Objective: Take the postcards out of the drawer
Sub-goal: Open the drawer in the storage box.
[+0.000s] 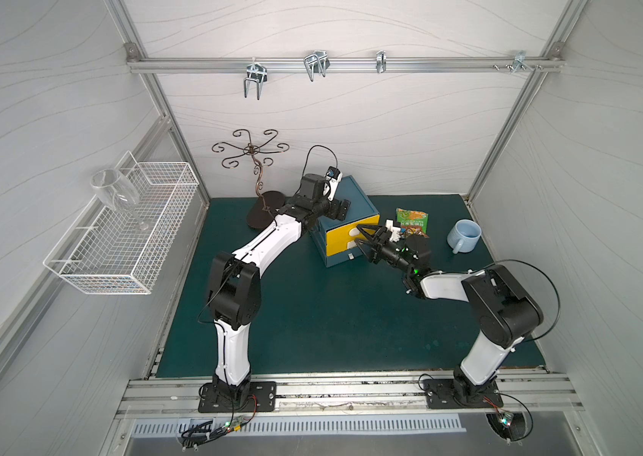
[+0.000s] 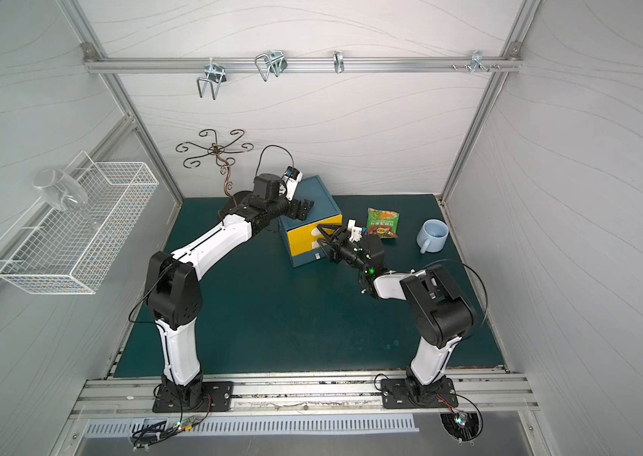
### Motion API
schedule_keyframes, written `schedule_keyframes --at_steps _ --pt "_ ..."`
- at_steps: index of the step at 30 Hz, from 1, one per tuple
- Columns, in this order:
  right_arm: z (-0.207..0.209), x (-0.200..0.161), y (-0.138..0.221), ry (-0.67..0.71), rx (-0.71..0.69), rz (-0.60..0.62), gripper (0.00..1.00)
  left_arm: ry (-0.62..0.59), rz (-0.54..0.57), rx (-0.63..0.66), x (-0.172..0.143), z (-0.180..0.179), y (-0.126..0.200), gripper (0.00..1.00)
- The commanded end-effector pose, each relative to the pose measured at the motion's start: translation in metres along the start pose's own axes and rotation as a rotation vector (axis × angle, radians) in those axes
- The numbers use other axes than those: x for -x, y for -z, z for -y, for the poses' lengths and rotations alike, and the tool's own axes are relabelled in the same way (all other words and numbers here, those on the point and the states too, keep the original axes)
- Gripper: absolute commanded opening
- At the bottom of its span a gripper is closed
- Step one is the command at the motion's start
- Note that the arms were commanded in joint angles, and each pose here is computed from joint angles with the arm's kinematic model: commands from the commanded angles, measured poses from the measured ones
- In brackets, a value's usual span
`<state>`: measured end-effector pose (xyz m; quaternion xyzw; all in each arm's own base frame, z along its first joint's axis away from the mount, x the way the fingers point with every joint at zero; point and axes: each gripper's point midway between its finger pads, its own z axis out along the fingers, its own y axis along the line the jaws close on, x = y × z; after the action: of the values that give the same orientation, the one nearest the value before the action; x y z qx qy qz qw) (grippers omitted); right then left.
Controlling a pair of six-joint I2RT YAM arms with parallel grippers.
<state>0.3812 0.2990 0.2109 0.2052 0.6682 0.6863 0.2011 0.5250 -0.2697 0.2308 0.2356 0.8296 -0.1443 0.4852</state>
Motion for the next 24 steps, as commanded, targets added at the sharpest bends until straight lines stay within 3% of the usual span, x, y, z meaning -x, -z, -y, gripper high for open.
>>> schedule_keyframes --at_steps 1,24 --pt "-0.002 0.003 -0.007 0.021 -0.014 0.004 0.69 0.118 -0.471 -0.048 -0.144 0.015 -0.010 0.99" --pt "0.005 0.009 -0.021 0.028 -0.070 -0.005 0.52 0.117 -0.473 -0.049 -0.145 0.015 -0.010 0.99"
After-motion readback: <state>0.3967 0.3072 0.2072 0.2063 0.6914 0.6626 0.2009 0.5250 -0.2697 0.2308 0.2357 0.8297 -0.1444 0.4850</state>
